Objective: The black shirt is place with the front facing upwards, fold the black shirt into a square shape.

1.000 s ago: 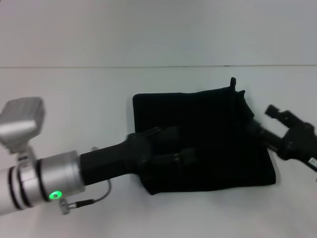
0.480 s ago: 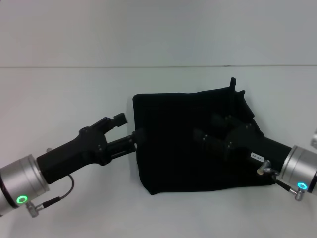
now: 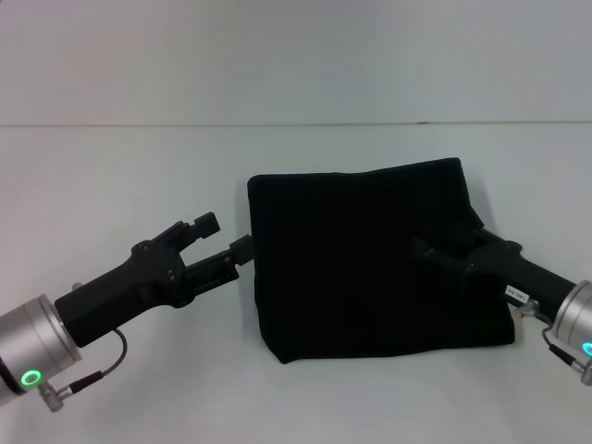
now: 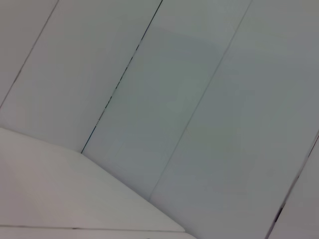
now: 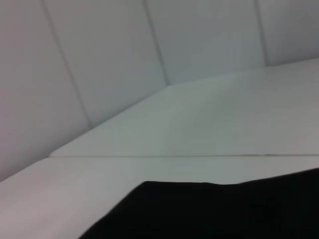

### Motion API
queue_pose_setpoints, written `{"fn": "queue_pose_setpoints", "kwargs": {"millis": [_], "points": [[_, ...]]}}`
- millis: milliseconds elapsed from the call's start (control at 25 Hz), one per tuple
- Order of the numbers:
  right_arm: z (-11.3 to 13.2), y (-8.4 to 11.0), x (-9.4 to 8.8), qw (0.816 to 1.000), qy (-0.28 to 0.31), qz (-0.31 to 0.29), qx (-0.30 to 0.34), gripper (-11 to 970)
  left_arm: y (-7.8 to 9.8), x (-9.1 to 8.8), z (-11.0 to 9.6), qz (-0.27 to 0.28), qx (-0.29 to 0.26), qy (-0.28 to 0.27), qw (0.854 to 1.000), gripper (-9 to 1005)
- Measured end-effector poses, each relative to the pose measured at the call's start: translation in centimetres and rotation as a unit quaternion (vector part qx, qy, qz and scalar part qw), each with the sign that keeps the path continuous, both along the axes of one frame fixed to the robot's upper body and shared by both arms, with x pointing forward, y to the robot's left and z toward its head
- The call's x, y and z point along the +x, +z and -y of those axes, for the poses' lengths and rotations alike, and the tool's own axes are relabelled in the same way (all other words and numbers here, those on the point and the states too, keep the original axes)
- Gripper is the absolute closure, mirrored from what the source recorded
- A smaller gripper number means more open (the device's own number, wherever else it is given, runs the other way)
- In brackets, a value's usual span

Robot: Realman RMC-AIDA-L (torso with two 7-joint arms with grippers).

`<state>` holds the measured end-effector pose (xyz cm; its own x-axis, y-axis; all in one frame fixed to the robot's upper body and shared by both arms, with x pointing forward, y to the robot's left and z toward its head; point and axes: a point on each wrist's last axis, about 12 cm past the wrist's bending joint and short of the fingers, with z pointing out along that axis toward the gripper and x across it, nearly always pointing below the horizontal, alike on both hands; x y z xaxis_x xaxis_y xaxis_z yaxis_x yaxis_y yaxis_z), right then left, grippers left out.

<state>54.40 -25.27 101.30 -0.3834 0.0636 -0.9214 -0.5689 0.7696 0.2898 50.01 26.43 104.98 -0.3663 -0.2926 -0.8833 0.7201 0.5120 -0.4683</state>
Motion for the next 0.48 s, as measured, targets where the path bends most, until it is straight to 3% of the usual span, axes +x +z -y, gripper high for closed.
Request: {"fn": "queue_pose_setpoints", "kwargs": {"millis": [480], "points": [[0.89,-0.84,-0.39,0.999,-0.030,-0.019,-0.013,120,-0.13,-0.08,0.24,-0.004,-0.002,0.000,1.000,47]]}}
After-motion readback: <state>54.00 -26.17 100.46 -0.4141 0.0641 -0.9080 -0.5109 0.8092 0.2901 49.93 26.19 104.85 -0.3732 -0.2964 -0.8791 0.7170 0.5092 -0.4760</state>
